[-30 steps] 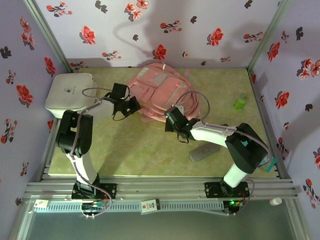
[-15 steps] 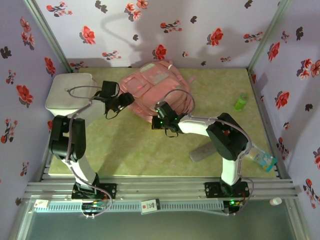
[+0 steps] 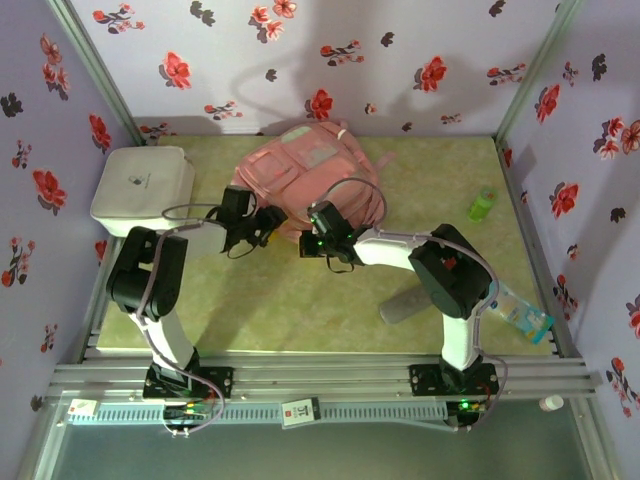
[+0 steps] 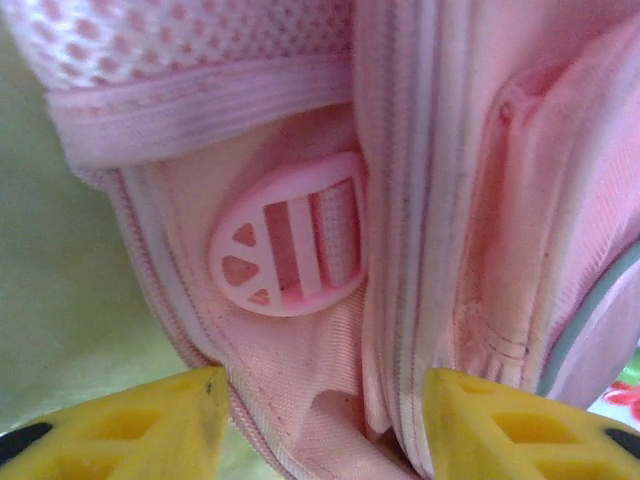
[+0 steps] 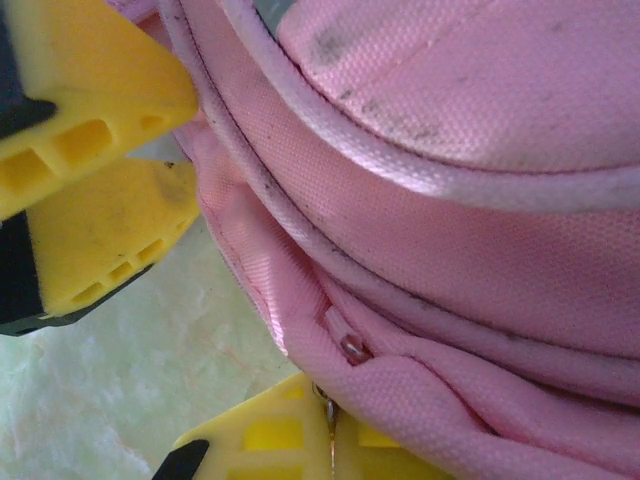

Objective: Pack books, pencil case, and school supplies into a backpack

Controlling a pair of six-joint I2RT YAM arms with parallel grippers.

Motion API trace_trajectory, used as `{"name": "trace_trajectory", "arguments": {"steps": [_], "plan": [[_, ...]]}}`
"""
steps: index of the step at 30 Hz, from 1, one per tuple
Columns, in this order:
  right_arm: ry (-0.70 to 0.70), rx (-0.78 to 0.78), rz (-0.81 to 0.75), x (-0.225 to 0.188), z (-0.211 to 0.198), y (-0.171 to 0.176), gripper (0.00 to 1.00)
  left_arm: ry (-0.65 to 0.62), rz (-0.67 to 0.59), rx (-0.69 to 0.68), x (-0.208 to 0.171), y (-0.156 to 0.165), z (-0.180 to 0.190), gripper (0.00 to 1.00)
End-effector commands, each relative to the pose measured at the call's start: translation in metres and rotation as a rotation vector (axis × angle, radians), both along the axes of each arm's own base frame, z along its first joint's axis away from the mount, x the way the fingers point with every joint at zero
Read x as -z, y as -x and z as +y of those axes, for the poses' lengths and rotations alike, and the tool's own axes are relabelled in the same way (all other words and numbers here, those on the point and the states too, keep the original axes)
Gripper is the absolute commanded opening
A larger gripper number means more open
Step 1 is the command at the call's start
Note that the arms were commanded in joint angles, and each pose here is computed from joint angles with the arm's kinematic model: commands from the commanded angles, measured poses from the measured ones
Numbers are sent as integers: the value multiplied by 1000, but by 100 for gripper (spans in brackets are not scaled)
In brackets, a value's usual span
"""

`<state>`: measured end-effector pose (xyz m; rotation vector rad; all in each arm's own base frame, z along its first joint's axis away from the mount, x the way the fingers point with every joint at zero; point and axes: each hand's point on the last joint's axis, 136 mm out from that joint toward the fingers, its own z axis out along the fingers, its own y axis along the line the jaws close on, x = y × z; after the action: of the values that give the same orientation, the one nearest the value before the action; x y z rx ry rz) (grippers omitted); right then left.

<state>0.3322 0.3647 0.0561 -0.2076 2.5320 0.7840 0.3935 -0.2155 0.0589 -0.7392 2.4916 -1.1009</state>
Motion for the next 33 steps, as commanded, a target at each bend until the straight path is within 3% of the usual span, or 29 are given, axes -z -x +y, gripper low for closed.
{"name": "trace_trajectory", "arguments": {"steps": [1, 6, 11, 19, 26, 30, 33], "plan": [[-57, 6, -21, -12, 8, -6, 0, 19, 13, -55, 5, -1, 0, 49], [-45, 23, -22, -10, 6, -6, 0, -19, 20, -125, 11, 7, 13, 43], [-42, 31, -19, -9, 6, -8, 0, -40, 6, -126, 8, 13, 18, 44], [-32, 35, -10, -7, 5, -6, 0, 33, -6, -47, 6, 2, -12, 43], [20, 92, 11, -3, -13, -1, 0, 28, -15, -46, 10, -9, -17, 22], [114, 181, 18, 0, -43, 4, 0, -24, -35, -48, 9, -13, -12, 7], [206, 265, 14, 1, -73, 8, 0, -67, -52, -44, 6, -14, -6, 2]]}}
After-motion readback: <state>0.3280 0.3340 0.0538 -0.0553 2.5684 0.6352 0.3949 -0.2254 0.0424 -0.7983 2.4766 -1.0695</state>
